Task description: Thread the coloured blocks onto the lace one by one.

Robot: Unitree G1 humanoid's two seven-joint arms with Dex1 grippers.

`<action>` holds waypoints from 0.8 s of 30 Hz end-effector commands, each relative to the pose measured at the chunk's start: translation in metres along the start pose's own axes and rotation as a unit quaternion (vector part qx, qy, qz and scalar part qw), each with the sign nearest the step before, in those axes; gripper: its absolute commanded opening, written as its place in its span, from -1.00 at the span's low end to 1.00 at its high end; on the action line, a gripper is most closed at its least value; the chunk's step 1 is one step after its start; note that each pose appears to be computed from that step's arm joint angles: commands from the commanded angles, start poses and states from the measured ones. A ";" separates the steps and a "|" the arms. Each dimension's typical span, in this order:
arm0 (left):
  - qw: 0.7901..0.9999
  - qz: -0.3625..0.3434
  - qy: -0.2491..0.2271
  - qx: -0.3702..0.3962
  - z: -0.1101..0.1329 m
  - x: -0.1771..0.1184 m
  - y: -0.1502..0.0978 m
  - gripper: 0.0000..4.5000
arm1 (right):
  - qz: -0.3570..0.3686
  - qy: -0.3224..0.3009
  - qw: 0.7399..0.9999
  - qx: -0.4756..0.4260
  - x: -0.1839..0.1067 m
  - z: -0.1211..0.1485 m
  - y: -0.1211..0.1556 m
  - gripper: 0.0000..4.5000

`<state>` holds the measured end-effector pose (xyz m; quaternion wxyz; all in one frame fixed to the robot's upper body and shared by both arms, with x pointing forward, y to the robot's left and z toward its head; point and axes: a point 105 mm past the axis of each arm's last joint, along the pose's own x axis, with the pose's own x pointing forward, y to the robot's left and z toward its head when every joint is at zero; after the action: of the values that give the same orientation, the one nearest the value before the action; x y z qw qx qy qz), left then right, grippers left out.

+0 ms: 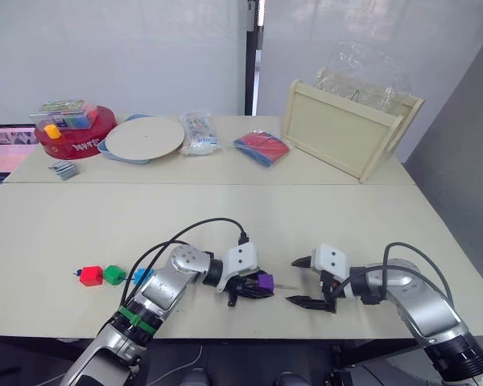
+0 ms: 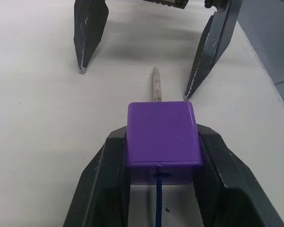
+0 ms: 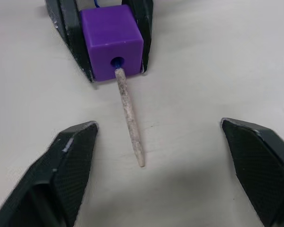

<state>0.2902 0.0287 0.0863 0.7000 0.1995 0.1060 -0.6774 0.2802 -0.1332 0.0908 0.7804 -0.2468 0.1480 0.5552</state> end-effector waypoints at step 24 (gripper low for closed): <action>0.980 0.104 0.162 -0.043 -0.069 -0.137 -0.004 -0.46 | 0.032 -0.002 0.999 -0.022 -0.001 0.010 0.001 -1.00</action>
<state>0.2859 0.1469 0.0935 0.7370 0.2743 0.1711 -0.5936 0.2786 -0.1278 0.0923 0.7583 -0.2519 0.1496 0.5824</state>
